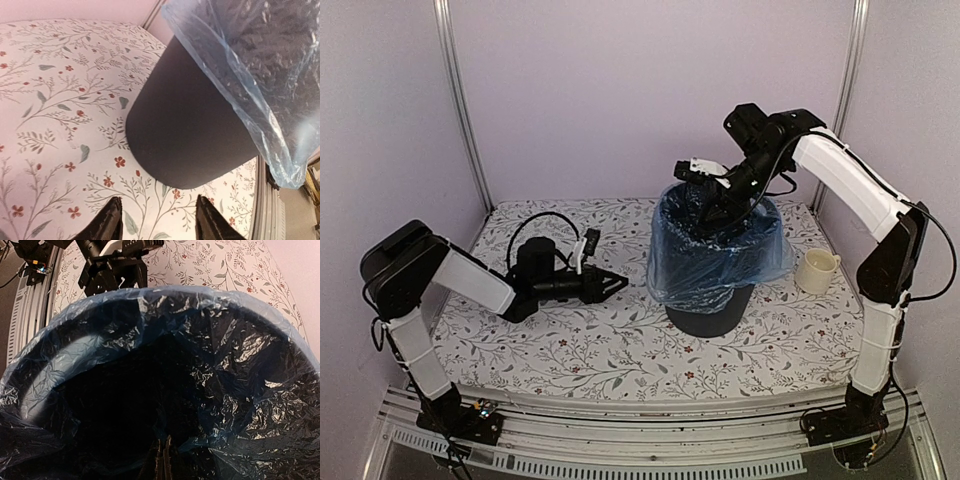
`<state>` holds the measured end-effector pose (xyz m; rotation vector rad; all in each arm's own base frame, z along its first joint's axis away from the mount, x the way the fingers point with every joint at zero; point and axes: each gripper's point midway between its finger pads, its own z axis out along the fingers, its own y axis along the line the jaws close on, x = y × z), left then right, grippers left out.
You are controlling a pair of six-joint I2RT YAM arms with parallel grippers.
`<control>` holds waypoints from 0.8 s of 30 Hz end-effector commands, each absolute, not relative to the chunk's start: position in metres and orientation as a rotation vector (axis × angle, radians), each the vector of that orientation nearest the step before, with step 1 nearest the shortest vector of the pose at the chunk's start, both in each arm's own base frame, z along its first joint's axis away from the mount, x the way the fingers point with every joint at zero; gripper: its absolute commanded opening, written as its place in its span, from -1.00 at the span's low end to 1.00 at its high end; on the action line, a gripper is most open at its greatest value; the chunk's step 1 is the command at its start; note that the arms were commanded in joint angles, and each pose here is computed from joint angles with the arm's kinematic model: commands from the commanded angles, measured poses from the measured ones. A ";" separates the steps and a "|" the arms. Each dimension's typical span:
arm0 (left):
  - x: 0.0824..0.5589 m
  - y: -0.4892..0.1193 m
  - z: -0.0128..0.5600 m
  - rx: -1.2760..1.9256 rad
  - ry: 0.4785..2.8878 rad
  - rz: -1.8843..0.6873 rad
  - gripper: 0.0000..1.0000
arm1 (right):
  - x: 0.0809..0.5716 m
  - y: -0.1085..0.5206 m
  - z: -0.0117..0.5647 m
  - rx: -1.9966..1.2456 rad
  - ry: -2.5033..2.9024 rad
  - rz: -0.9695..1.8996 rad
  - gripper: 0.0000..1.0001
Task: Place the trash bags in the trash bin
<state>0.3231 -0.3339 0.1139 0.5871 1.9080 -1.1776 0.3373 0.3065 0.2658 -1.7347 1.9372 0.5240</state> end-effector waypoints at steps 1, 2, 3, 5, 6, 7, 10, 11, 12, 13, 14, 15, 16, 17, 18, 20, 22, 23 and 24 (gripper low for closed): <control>0.336 -0.316 0.165 0.545 1.802 -1.123 0.02 | 0.327 0.302 0.280 -1.732 1.913 0.523 -0.92; 0.337 -0.316 0.171 0.573 1.807 -1.097 0.03 | 0.327 0.302 0.283 -1.725 1.905 0.527 -0.92; 0.338 -0.317 0.180 0.599 1.799 -1.074 0.03 | 0.327 0.302 0.287 -1.716 1.895 0.532 -0.92; 0.338 -0.316 0.196 0.633 1.800 -1.031 0.04 | 0.329 0.302 0.297 -1.690 1.871 0.544 -0.93; 0.341 -0.315 0.205 0.641 1.798 -1.003 0.04 | 0.331 0.301 0.305 -1.667 1.858 0.553 -0.93; 0.345 -0.313 0.212 0.634 1.808 -0.964 0.04 | 0.334 0.300 0.316 -1.636 1.835 0.568 -0.92; 0.356 -0.304 0.242 0.609 1.819 -0.859 0.04 | 0.343 0.286 0.357 -1.514 1.753 0.598 -0.85; 0.358 -0.303 0.256 0.608 1.807 -0.836 0.04 | 0.348 0.279 0.368 -1.466 1.737 0.604 -0.79; 0.360 -0.302 0.269 0.611 1.797 -0.823 0.04 | 0.351 0.268 0.379 -1.418 1.719 0.616 -0.77; 0.360 -0.303 0.285 0.619 1.779 -0.816 0.04 | 0.354 0.258 0.390 -1.367 1.701 0.649 -0.76; 0.361 -0.305 0.309 0.625 1.741 -0.814 0.04 | 0.358 0.246 0.396 -1.317 1.696 0.671 -0.74; 0.361 -0.306 0.322 0.632 1.726 -0.808 0.04 | 0.362 0.233 0.401 -1.271 1.691 0.692 -0.72; 0.361 -0.308 0.337 0.649 1.702 -0.804 0.04 | 0.365 0.220 0.400 -1.227 1.703 0.726 -0.67; 0.360 -0.311 0.353 0.666 1.677 -0.803 0.04 | 0.366 0.208 0.396 -1.194 1.717 0.747 -0.64; 0.360 -0.315 0.364 0.689 1.661 -0.805 0.04 | 0.367 0.197 0.391 -1.171 1.732 0.761 -0.50; 0.358 -0.327 0.384 0.747 1.630 -0.820 0.00 | 0.364 0.180 0.368 -1.163 1.765 0.771 -0.30; 0.358 -0.342 0.399 0.797 1.615 -0.838 -0.06 | 0.361 0.164 0.346 -1.156 1.782 0.768 -0.15; 0.358 -0.351 0.402 0.822 1.618 -0.850 -0.08 | 0.359 0.157 0.337 -1.159 1.776 0.768 -0.08; 0.358 -0.360 0.403 0.848 1.623 -0.865 -0.10 | 0.355 0.152 0.331 -1.152 1.776 0.779 -0.03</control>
